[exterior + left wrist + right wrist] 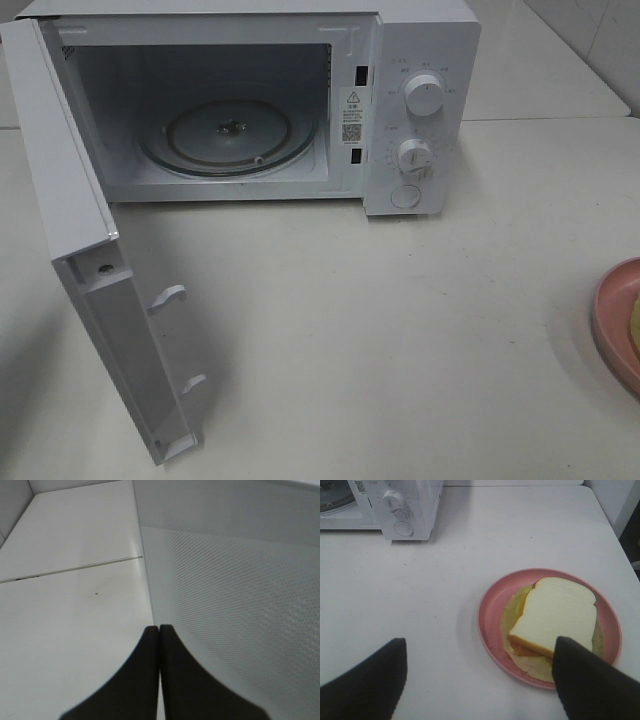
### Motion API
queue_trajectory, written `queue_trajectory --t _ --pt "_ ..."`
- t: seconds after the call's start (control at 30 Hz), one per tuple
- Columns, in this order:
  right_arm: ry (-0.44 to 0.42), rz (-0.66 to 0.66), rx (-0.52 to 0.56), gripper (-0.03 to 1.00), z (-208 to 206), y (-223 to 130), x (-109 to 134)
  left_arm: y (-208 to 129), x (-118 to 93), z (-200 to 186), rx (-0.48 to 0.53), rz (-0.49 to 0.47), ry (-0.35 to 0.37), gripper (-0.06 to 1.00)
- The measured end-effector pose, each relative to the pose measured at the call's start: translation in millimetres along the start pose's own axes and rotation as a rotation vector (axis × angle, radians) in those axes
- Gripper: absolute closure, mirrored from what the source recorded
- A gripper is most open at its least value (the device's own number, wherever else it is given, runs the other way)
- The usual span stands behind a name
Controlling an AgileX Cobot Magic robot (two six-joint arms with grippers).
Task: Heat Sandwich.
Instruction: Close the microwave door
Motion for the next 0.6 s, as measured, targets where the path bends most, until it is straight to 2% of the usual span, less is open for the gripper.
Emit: queue_trajectory --t 0.2,0.5,0.6 --pt "0.000 0.000 0.000 0.20 0.0 0.0 0.0 -2.3 -16.8 14.1 -0.044 -0.021 -0.079 0.94" --pt "0.000 0.000 0.000 0.20 0.0 0.0 0.0 -1.9 -50.3 36.8 -0.040 0.006 -0.211 0.94" --pt "0.000 0.000 0.000 0.20 0.0 0.0 0.0 -1.4 -56.2 41.2 -0.037 0.005 -0.228 0.94"
Point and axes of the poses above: a point on each arm's last joint axis where the gripper is mounted, z pointing out along that axis toward the gripper, x along the wrist's bending axis when the last joint is at zero, y = z × x, the point moved 6 cm from there along z, pointing out along that axis toward the gripper, and after that the axes turned 9 degrees about z, right-handed, at the moved point
